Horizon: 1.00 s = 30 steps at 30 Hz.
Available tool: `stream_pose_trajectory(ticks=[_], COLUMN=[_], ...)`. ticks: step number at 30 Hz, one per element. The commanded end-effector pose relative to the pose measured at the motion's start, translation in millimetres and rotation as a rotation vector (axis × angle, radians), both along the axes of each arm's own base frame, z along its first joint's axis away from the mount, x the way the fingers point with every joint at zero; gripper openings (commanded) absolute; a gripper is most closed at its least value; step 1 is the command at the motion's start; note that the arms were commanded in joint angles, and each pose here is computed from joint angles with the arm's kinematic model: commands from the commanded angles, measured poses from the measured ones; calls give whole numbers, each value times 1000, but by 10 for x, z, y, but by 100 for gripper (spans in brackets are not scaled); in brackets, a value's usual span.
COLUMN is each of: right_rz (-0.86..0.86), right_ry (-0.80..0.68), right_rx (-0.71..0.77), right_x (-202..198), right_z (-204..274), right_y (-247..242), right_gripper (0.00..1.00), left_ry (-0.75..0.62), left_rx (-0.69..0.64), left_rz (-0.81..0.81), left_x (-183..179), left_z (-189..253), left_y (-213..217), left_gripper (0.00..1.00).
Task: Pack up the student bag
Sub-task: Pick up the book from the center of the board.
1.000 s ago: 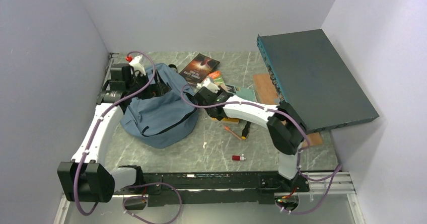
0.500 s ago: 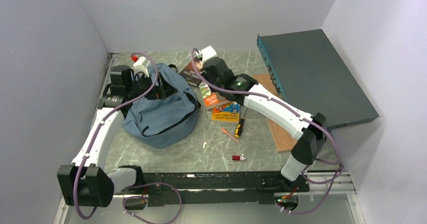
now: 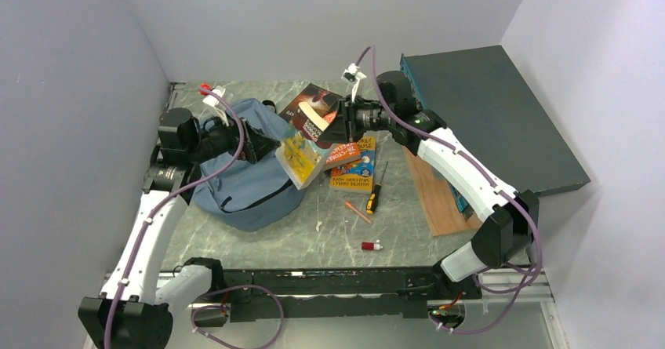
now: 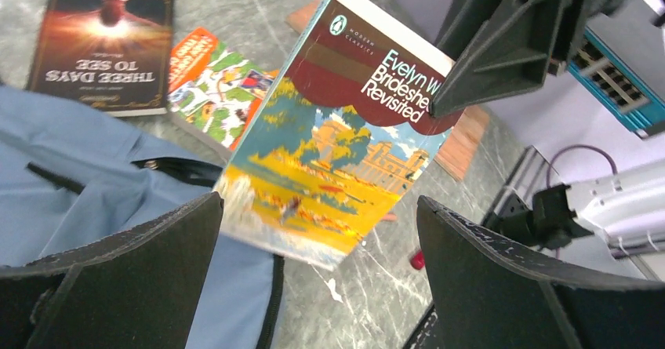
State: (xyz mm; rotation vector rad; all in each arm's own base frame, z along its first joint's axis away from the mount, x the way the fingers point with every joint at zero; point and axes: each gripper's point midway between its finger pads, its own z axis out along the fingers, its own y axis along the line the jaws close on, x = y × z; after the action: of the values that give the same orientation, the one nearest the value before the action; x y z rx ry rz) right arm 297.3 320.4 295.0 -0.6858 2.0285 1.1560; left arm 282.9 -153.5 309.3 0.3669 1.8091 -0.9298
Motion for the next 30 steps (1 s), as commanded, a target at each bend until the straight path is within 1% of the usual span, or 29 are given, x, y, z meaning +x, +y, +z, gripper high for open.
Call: stream_pose_trajectory(ticks=[1,3,4,5,8,11,12,13,15,17,19,21,23,26,30], right_rz=[367,347,322,300,206,130,110,90,92,103,169,194,199,156,143], right_ry=[-80,-80,-86,-74,-4,94,117,151,174,226,224,246,234,210,184], right_rx=[321,343,353,363,395,490,534,581,685,770,868,922,921,900,920], right_x=[-538,-536,-500,-471,-351,-256,-225,-193,-162,-100,-158,-170,-173,-164,-217], right_z=[821,842,864,869,861,849,874,892,996,1054,1248,1352,1452,1570,1729], right_y=[12,-30,-47,-66,-61,-50,-45,-43,-38,-17,-27,-37,-18,4,-51], right_gripper=[0,0,0,0,0,0,0,0,0,0,0,0,0,0,0], left_ry=[-99,-96,-90,-79,1,161,191,214,236,259,272,304,299,280,195], left_rx=[-13,-11,-11,-15,-41,-110,-144,-186,-246,-260,-266,-285,-325,-429,-590], left_rz=[-195,-224,-218,-177,57,408,474,498,489,480,449,438,405,370,282], left_x=[-192,-244,-258,-233,-161,-165,-224,-258,-298,-323,-347,-369,-392,-400,-417], left_z=[141,133,129,119,129,41,25,14,16,42,105,146,219,360,653], left_y=[-245,-308,-314,-285,-59,356,438,452,408,382,331,298,240,172,80], left_gripper=[99,99,99,99,99,99,99,99,99,99,99,99,99,99,99])
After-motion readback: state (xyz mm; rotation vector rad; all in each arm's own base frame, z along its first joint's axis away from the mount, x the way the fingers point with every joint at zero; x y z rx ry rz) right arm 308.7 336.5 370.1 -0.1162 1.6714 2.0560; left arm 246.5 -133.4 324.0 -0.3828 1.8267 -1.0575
